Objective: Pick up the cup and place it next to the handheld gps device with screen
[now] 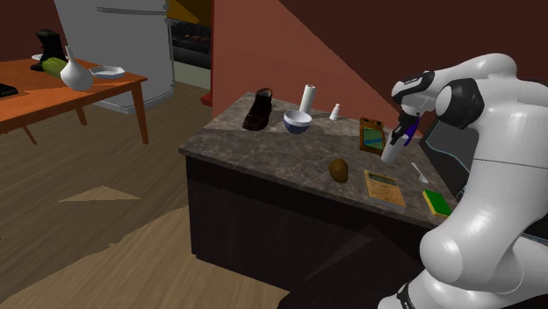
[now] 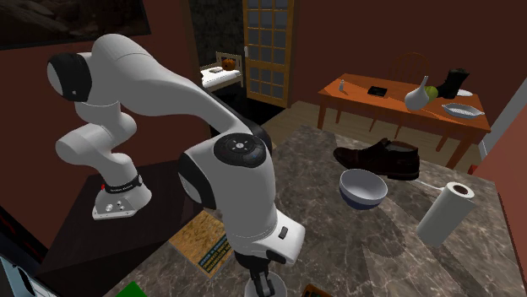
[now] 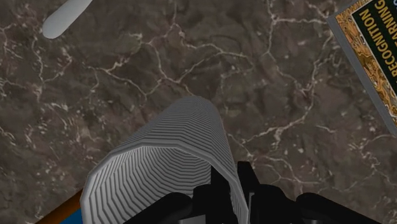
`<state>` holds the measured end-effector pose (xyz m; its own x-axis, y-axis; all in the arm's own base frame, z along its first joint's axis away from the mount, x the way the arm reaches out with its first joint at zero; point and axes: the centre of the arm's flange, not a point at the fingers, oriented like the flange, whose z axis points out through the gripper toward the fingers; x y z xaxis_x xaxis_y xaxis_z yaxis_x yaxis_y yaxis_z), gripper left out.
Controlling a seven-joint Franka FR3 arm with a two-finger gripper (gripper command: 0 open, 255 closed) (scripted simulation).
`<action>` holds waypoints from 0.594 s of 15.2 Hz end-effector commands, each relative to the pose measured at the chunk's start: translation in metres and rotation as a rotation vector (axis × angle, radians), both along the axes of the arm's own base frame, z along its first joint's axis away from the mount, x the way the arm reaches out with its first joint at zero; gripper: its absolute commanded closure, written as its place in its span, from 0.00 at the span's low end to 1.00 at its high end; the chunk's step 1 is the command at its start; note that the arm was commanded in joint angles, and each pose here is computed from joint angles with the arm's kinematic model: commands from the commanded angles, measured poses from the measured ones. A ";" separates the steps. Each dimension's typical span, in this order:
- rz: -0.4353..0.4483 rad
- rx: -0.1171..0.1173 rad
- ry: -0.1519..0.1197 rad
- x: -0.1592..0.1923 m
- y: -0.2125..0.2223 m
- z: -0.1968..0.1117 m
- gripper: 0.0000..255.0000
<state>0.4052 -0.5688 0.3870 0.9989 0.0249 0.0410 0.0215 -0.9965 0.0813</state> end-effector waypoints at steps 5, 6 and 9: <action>-0.001 0.001 0.002 0.000 0.000 -0.002 0.00; -0.001 0.001 0.002 -0.001 0.000 -0.002 0.00; -0.001 0.001 0.002 -0.002 0.002 0.024 0.00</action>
